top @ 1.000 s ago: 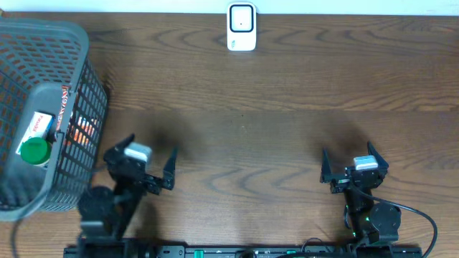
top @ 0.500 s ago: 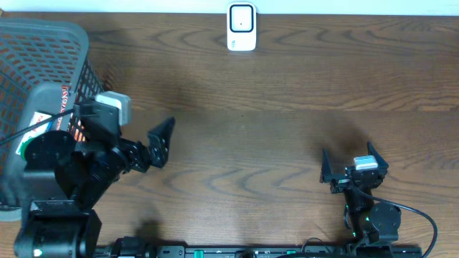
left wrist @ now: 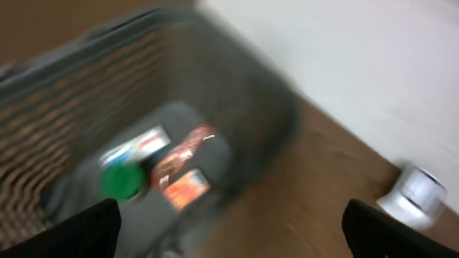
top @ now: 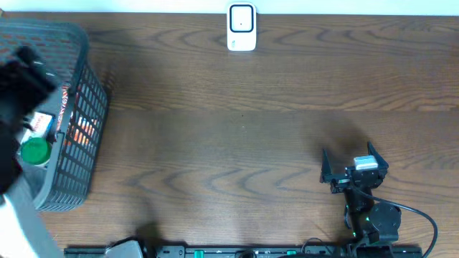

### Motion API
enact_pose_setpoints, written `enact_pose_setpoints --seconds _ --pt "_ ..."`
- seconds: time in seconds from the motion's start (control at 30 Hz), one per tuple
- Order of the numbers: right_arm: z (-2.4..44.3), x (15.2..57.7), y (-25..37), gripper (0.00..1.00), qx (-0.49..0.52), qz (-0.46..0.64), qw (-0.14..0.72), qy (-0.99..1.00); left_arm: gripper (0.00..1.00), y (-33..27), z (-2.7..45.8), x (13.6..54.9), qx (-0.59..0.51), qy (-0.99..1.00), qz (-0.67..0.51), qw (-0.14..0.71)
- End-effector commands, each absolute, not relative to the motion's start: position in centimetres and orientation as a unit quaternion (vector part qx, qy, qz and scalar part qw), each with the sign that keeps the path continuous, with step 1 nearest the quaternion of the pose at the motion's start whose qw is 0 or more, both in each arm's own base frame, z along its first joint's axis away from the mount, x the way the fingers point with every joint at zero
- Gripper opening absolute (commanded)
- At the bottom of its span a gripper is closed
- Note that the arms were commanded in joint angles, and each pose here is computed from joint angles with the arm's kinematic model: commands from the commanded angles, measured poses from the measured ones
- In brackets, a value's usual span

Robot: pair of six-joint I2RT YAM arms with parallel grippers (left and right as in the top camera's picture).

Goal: Scan the item barcode
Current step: 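Reach into the basket and grasp the green-capped pill bottle with left gripper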

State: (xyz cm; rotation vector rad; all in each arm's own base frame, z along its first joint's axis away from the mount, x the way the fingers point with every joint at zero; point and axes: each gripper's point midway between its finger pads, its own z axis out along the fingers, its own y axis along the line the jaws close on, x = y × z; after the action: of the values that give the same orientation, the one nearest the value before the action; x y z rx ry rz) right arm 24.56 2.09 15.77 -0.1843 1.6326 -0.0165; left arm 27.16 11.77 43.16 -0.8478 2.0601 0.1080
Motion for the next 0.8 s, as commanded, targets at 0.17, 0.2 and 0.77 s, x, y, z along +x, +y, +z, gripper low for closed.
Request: enact_pose_setpoints --seconds 0.17,0.2,0.77 --pt "15.7 24.5 2.3 0.99 -0.081 0.001 0.681 0.728 0.98 21.8 34.2 25.0 -0.587 0.762 0.085 0.261" --pt "15.7 24.5 2.3 0.99 -0.080 0.001 0.681 0.728 0.98 22.5 32.9 24.4 -0.610 0.752 0.085 0.237" --pt "15.7 24.5 2.3 0.99 -0.081 0.001 0.681 0.728 0.98 25.6 18.2 24.8 -0.638 0.752 0.103 0.131"
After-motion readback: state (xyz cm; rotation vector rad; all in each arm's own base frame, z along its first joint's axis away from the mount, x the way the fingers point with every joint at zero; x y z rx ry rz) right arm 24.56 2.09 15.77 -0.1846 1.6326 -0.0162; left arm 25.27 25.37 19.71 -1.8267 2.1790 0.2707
